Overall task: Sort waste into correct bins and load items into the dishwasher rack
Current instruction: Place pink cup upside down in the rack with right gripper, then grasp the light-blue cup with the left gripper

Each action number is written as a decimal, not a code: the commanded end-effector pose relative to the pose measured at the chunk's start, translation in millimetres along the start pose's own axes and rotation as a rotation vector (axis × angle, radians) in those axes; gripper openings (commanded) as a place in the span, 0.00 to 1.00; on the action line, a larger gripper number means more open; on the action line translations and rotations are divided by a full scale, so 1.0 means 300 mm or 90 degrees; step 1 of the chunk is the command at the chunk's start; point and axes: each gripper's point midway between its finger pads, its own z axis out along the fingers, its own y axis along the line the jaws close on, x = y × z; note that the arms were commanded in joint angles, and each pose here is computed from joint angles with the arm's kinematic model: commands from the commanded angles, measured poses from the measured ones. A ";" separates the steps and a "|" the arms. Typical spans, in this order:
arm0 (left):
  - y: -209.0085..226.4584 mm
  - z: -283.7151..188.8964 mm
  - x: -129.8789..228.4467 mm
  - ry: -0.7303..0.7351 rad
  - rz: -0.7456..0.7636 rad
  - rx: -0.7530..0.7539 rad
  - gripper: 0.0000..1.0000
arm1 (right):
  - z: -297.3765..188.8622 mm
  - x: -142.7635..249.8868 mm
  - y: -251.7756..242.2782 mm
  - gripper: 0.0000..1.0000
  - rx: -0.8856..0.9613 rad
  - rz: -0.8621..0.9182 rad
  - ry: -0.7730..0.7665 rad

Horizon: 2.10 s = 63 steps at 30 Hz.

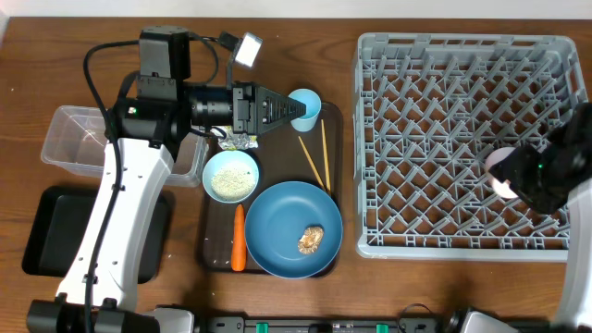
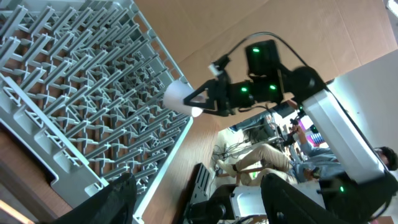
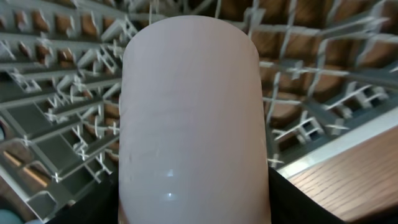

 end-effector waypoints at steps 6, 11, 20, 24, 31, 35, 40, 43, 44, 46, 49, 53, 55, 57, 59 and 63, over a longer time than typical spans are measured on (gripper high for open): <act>-0.015 -0.006 -0.005 -0.002 0.008 0.004 0.65 | 0.104 0.009 -0.007 0.55 0.005 -0.007 0.086; -0.015 -0.006 -0.005 -0.002 0.009 0.003 0.65 | 0.142 -0.006 -0.011 0.76 0.009 -0.004 0.096; 0.022 -0.007 -0.013 -0.012 0.006 -0.037 0.66 | 0.048 -0.090 0.042 0.82 -0.025 -0.039 0.018; 0.111 -0.014 -0.020 -0.028 -0.002 -0.136 0.66 | -0.015 -0.073 0.141 0.79 -0.130 -0.113 0.004; 0.464 -0.088 -0.004 -0.007 0.083 -0.614 0.66 | -0.218 -0.021 0.332 0.81 -0.328 -0.266 -0.090; 0.586 -0.028 0.011 0.038 0.121 -0.703 0.66 | -0.304 0.018 0.366 0.82 -0.348 -0.301 -0.136; 0.776 0.031 0.032 0.059 0.100 -0.738 0.66 | -0.344 0.065 0.386 0.83 -0.360 -0.326 -0.146; 0.878 0.053 0.044 0.046 0.062 -0.745 0.65 | -0.340 0.085 0.390 0.83 -0.361 -0.330 -0.133; 0.907 0.058 0.046 0.039 0.049 -0.747 0.65 | -0.337 0.090 0.391 0.83 -0.361 -0.332 -0.129; 0.952 0.069 0.056 0.034 0.033 -0.749 0.65 | -0.334 0.097 0.391 0.83 -0.359 -0.333 -0.124; 0.995 0.100 0.089 0.046 0.010 -0.732 0.61 | -0.334 0.101 0.395 0.83 -0.360 -0.337 -0.123; 1.037 0.137 0.146 0.078 -0.015 -0.704 0.48 | -0.334 0.102 0.396 0.83 -0.361 -0.337 -0.122; 1.048 0.136 0.168 0.084 -0.035 -0.708 0.29 | -0.334 0.102 0.396 0.83 -0.361 -0.337 -0.123; 1.046 0.134 0.172 0.087 -0.037 -0.709 0.19 | -0.334 0.102 0.396 0.83 -0.361 -0.337 -0.122; 1.039 0.132 0.165 0.084 -0.035 -0.708 0.06 | -0.334 0.102 0.396 0.84 -0.361 -0.338 -0.123; 0.975 0.110 0.125 0.059 -0.033 -0.705 0.06 | -0.333 0.100 0.394 0.84 -0.357 -0.337 -0.124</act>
